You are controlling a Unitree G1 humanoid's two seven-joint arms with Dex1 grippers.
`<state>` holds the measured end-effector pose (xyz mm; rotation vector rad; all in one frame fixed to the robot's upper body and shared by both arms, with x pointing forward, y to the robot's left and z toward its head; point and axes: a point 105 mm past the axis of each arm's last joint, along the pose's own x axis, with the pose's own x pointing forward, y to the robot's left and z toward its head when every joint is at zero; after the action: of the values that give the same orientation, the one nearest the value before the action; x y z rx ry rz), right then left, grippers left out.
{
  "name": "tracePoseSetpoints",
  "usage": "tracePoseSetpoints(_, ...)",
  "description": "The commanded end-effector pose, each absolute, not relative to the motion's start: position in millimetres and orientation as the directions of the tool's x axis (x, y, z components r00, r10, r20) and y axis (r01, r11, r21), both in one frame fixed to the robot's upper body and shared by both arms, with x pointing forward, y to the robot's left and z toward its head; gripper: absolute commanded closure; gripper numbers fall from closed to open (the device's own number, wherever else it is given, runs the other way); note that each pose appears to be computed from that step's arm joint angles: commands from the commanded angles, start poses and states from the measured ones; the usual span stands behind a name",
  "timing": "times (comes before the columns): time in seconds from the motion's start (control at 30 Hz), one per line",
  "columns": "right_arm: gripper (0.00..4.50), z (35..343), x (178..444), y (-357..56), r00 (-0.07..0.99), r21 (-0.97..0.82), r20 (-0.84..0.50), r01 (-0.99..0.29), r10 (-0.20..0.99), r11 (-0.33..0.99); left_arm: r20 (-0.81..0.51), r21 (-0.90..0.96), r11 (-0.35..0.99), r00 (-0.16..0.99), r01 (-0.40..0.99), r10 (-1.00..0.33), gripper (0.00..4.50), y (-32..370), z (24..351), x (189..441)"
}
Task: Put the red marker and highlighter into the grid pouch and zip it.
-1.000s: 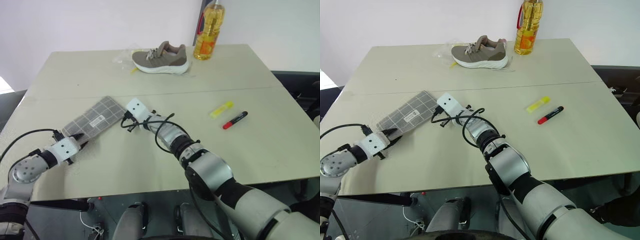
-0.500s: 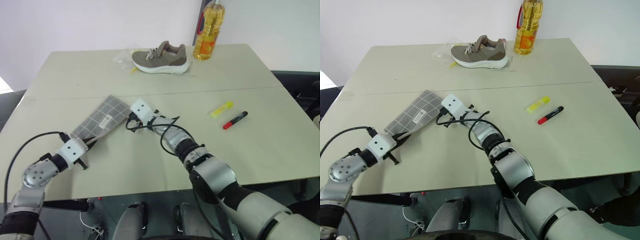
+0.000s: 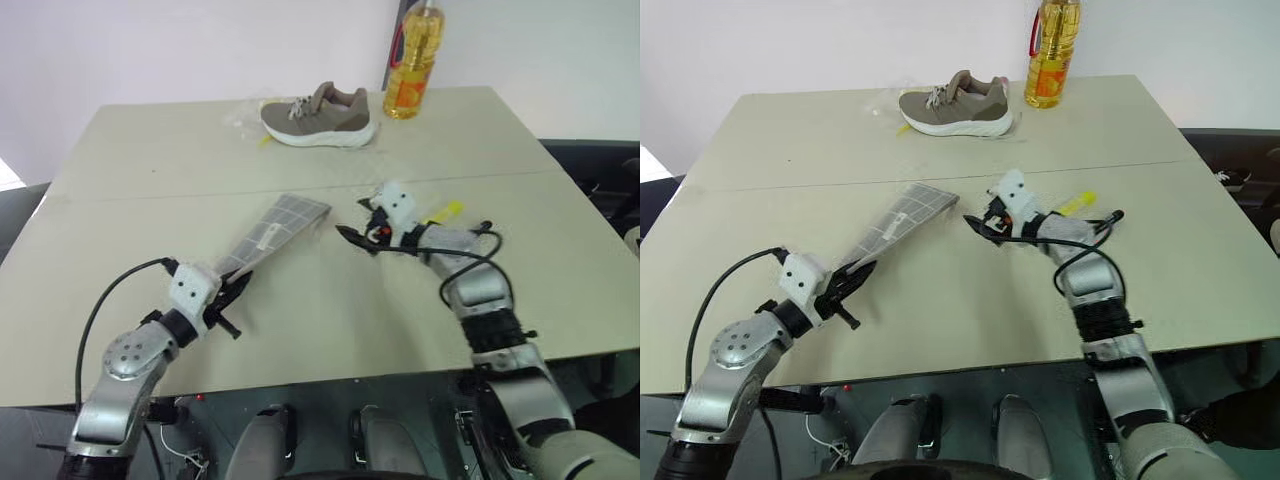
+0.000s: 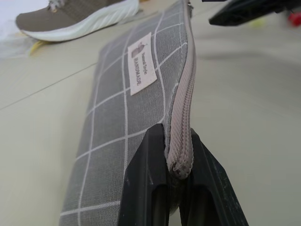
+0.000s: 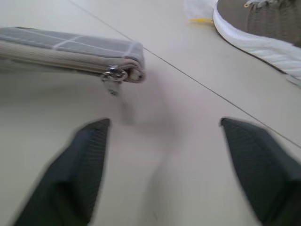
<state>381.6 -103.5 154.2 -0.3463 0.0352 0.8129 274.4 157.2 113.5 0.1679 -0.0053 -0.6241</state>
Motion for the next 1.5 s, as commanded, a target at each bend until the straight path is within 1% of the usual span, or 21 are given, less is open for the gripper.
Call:
tracePoseSetpoints(0.03, 0.04, 172, 370, -103, 0.653, -0.273, -0.131, -0.747, 0.746, 0.606, -0.011, 0.111, 0.778, 0.784, 0.618, -0.621, 4.5, 146, 126, 272)
tracePoseSetpoints(0.17, 0.04, 177, 363, -110, 0.646, -0.173, -0.137, -0.762, 0.751, 0.625, 0.01, 0.059, 0.749, 0.75, 0.66, -0.662, 4.5, 132, 131, 273)
tracePoseSetpoints(0.3, 0.04, 176, 367, -103, 0.676, -0.109, -0.134, -0.737, 0.725, 0.667, 0.006, 0.047, 0.735, 0.736, 0.676, -0.677, 4.5, 127, 131, 272)
tracePoseSetpoints(0.4, 0.04, 172, 372, -94, 0.695, -0.113, -0.134, -0.719, 0.706, 0.686, 0.002, 0.038, 0.719, 0.72, 0.694, -0.694, 4.5, 124, 132, 270)
tracePoseSetpoints(0.47, 0.53, 171, 377, -91, 0.718, -0.104, -0.129, -0.695, 0.684, 0.711, -0.004, 0.038, 0.711, 0.712, 0.702, -0.702, 4.5, 123, 131, 269)
tracePoseSetpoints(0.53, 1.14, 170, 376, -89, 0.713, -0.102, -0.132, -0.701, 0.689, 0.706, -0.006, 0.042, 0.713, 0.714, 0.7, -0.7, 4.5, 123, 131, 269)
tracePoseSetpoints(0.57, 1.69, 170, 375, -88, 0.71, -0.108, -0.139, -0.703, 0.69, 0.703, -0.005, 0.043, 0.716, 0.717, 0.697, -0.697, 4.5, 123, 131, 269)
tracePoseSetpoints(0.63, 2.59, 167, 375, -89, 0.713, -0.129, -0.157, -0.7, 0.683, 0.702, -0.003, 0.042, 0.723, 0.723, 0.69, -0.69, 4.5, 123, 132, 270)
tracePoseSetpoints(0.7, 3.69, 165, 375, -91, 0.718, -0.17, -0.185, -0.696, 0.671, 0.698, -0.003, 0.04, 0.732, 0.732, 0.68, -0.681, 4.5, 124, 132, 271)
tracePoseSetpoints(0.77, 4.48, 164, 375, -91, 0.717, -0.202, -0.199, -0.697, 0.668, 0.688, -0.011, 0.042, 0.74, 0.741, 0.672, -0.672, 4.5, 124, 130, 272)
tracePoseSetpoints(0.87, 4.48, 165, 371, -88, 0.705, -0.315, -0.234, -0.706, 0.669, 0.634, -0.016, 0.051, 0.757, 0.758, 0.652, -0.652, 4.5, 123, 129, 277)
tracePoseSetpoints(0.93, 4.48, 165, 369, -86, 0.697, -0.348, -0.247, -0.712, 0.673, 0.61, -0.013, 0.048, 0.761, 0.762, 0.647, -0.647, 4.5, 120, 130, 279)
tracePoseSetpoints(1.13, 4.48, 164, 358, -72, 0.66, -0.514, -0.312, -0.723, 0.684, 0.462, -0.024, 0.071, 0.753, 0.756, 0.654, -0.655, 4.5, 94, 126, 284)
tracePoseSetpoints(1.3, 4.48, 164, 347, -64, 0.621, -0.553, -0.345, -0.74, 0.704, 0.383, -0.018, 0.082, 0.737, 0.741, 0.671, -0.672, 4.5, 72, 125, 288)
tracePoseSetpoints(1.43, 4.48, 163, 324, -51, 0.518, -0.556, -0.387, -0.791, 0.762, 0.255, -0.014, 0.101, 0.74, 0.745, 0.665, -0.667, 4.5, 57, 125, 302)
tracePoseSetpoints(1.5, 4.48, 163, 317, -48, 0.486, -0.553, -0.399, -0.804, 0.778, 0.218, -0.011, 0.107, 0.742, 0.747, 0.662, -0.664, 4.5, 52, 125, 308)
